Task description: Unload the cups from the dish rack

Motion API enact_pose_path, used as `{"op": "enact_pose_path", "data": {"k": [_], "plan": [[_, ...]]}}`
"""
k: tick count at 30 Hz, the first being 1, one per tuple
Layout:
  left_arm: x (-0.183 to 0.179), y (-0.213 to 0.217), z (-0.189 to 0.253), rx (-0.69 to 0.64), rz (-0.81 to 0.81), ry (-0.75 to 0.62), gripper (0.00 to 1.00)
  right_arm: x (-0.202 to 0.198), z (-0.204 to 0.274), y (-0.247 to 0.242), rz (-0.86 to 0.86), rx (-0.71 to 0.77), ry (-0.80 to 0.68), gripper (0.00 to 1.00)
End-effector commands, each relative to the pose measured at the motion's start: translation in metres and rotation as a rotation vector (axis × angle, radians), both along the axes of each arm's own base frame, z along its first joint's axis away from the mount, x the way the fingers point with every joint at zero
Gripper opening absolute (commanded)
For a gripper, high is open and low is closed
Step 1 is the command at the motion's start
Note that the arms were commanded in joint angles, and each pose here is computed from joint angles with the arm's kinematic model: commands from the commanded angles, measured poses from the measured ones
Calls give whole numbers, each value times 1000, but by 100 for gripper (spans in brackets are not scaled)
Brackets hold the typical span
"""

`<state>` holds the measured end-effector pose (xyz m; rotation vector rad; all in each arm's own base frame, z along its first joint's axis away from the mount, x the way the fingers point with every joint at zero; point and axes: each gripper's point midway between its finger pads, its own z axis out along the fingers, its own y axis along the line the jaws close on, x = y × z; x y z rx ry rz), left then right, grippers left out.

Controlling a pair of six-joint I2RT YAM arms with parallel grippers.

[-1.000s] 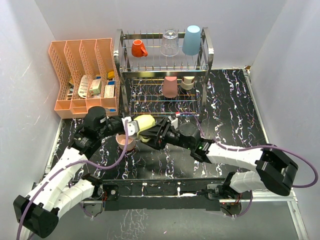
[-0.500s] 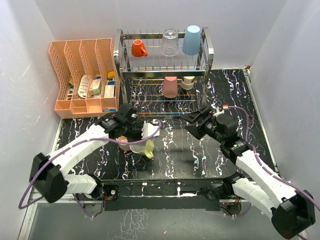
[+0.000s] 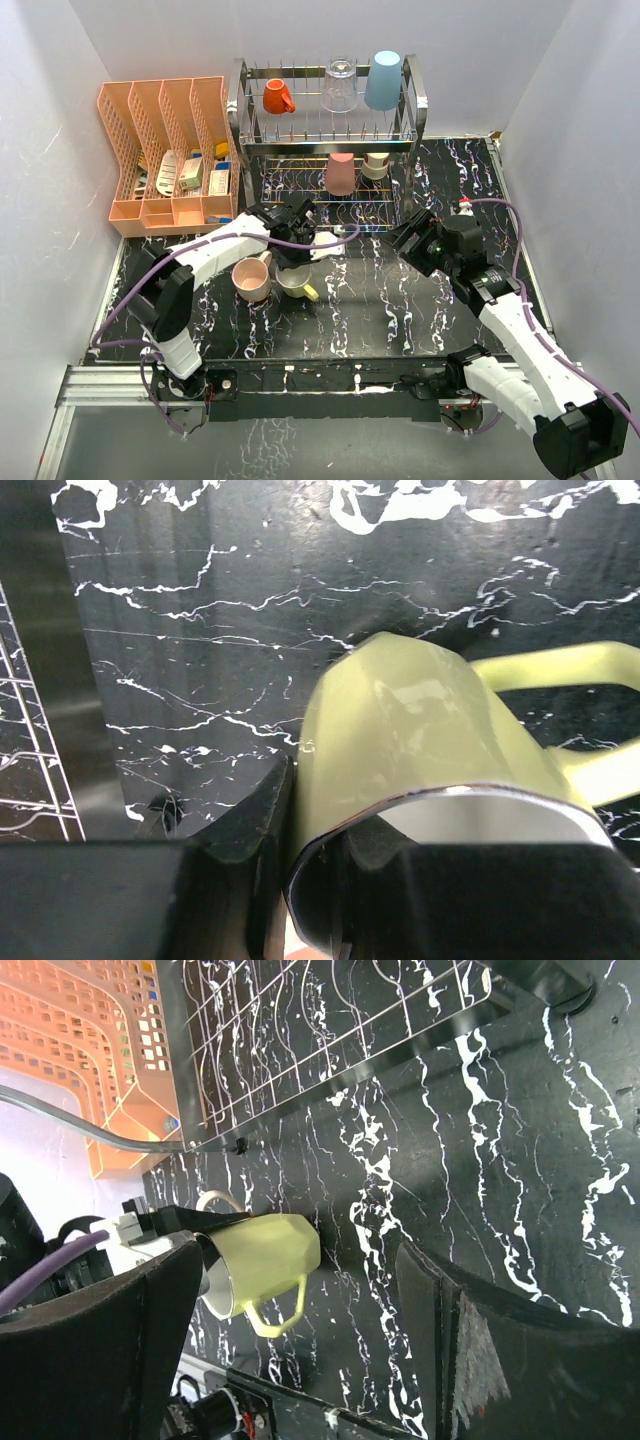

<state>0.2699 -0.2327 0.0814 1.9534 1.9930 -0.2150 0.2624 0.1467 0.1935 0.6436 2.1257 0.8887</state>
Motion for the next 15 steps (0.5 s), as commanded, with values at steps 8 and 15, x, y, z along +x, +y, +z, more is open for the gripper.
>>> {"op": "enact_pose_path", "data": {"k": [8,15], "plan": [[10,1,27,25,54,-32,56,20,28,-10,1,-115,-110,82],[14,19,83,-77,119,-21,94,34,44,-7,50,-187,-168,84]]}}
